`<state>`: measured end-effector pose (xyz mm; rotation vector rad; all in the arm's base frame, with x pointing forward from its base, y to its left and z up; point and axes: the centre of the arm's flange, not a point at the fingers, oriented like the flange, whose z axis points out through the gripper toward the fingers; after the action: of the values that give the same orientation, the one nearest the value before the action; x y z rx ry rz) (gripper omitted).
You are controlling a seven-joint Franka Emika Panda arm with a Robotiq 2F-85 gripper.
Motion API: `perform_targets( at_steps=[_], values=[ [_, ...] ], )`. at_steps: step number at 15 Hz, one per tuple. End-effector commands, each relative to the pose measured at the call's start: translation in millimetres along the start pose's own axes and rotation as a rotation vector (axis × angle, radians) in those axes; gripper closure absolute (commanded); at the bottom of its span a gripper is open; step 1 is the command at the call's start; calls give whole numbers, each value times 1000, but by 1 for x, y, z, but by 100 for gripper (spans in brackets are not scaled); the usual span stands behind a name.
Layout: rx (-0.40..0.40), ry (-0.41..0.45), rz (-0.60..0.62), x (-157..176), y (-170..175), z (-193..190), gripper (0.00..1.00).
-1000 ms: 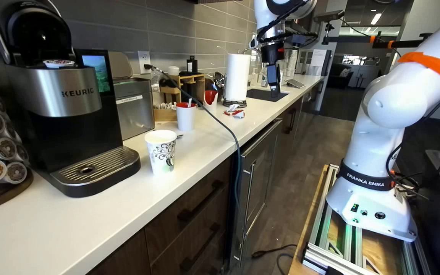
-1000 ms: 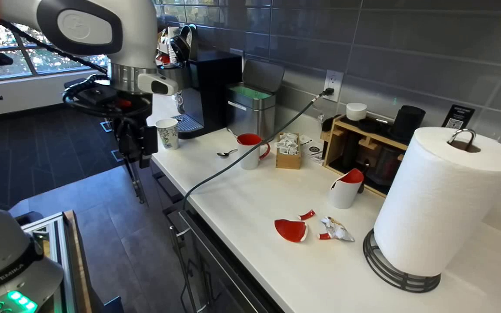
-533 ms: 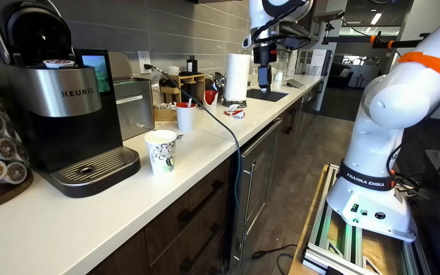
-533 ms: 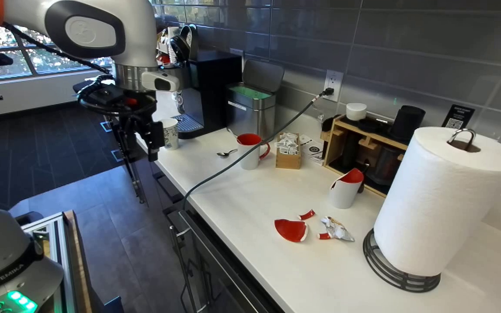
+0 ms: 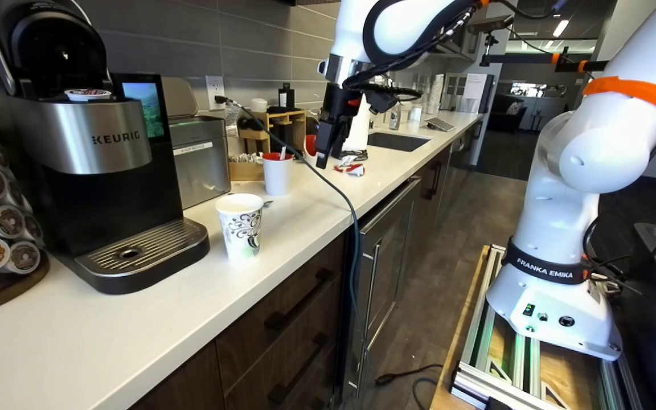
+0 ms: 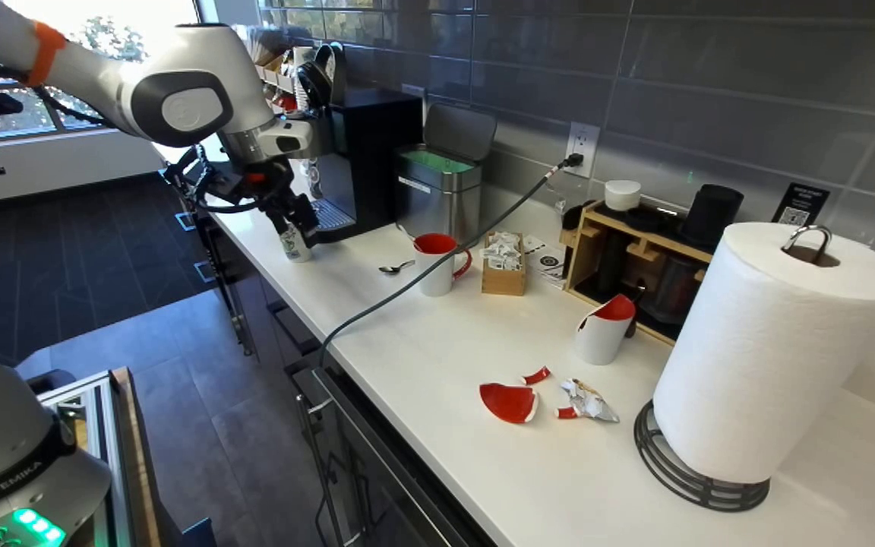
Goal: Put the spoon in the mug cup
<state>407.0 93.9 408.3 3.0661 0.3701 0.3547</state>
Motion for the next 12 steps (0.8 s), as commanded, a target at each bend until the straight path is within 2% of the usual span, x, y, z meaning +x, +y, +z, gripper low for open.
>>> perform_targets(
  at_steps=[1, 2, 12],
  values=[
    [7, 40, 71, 29, -10, 27, 0],
    [4, 41, 40, 10, -7, 11, 0],
    [6, 45, 43, 14, -7, 12, 0]
  ],
)
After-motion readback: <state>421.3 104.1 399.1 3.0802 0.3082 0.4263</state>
